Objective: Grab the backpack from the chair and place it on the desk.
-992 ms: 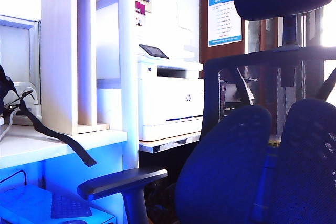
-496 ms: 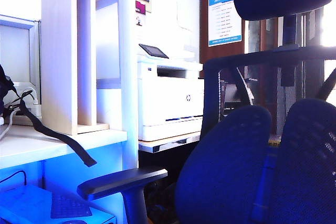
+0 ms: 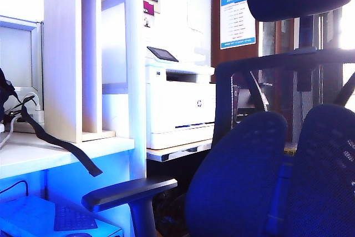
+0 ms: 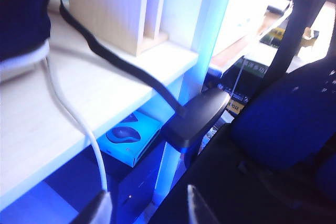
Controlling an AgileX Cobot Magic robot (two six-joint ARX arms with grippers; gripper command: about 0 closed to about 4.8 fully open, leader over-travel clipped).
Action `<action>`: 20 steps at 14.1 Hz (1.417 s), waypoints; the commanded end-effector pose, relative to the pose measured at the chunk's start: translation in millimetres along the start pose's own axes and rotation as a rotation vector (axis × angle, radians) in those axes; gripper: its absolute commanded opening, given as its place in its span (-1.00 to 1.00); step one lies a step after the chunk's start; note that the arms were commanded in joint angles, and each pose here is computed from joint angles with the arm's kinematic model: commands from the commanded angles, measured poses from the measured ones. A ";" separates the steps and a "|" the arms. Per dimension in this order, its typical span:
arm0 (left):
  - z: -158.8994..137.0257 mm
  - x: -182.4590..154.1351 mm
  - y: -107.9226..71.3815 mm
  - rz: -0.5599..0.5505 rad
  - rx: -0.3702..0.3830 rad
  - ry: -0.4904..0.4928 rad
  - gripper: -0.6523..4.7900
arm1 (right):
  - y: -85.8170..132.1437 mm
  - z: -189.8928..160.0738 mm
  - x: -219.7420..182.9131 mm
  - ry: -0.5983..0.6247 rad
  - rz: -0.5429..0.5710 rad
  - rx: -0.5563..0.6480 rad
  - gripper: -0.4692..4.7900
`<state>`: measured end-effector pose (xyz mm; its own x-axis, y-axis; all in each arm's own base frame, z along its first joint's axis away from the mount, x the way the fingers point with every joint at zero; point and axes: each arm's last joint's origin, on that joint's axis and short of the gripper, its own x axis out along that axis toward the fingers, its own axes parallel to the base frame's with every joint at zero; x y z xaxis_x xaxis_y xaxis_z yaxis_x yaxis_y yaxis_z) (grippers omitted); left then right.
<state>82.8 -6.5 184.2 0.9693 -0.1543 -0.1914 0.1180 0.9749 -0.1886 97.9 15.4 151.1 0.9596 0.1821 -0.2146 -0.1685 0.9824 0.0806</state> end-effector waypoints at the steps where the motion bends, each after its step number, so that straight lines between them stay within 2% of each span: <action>1: -7.6 8.9 2.5 -0.007 0.027 -0.067 -0.09 | -0.8 -4.1 1.6 0.002 -0.015 -0.003 0.52; 4: -24.3 18.6 6.9 0.004 0.104 -0.088 -0.12 | -1.3 -8.3 1.8 0.039 -0.024 -0.006 0.44; 5: -27.8 19.2 7.8 0.016 0.136 -0.060 -0.16 | -1.5 -8.4 1.7 0.041 -0.030 -0.027 0.39; 6: -28.7 19.3 8.3 0.030 0.164 -0.051 -0.25 | -2.0 -8.4 1.7 0.039 -0.047 -0.028 0.25; 7: -28.8 19.3 8.6 0.041 0.181 -0.050 -0.34 | -2.4 -8.3 1.7 0.038 -0.061 -0.028 -0.08; 9: -30.6 19.3 9.2 0.052 0.175 -0.031 -0.37 | -2.8 -8.3 1.7 0.037 -0.073 -0.029 -0.45; 11: -31.4 19.3 9.4 0.054 0.159 -0.023 -0.64 | -2.7 -8.3 1.7 0.037 -0.072 -0.028 -0.52; 12: -31.4 19.3 9.4 0.054 0.143 -0.024 -0.78 | -2.7 -8.3 1.7 0.037 -0.071 -0.027 -0.70; 13: -31.3 19.3 9.3 0.049 0.104 -0.026 -0.78 | -2.7 -8.3 1.7 0.038 -0.070 -0.023 -0.85; 20: -31.3 19.3 9.3 0.051 0.104 -0.026 -0.78 | -2.6 -7.8 1.7 0.033 -0.070 -0.021 -0.84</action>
<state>96.0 -5.4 151.8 0.9837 -0.1032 -0.1469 0.0931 0.9929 -0.0742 98.3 13.7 143.5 0.9614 0.1215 -0.2467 -0.1147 0.9925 0.0418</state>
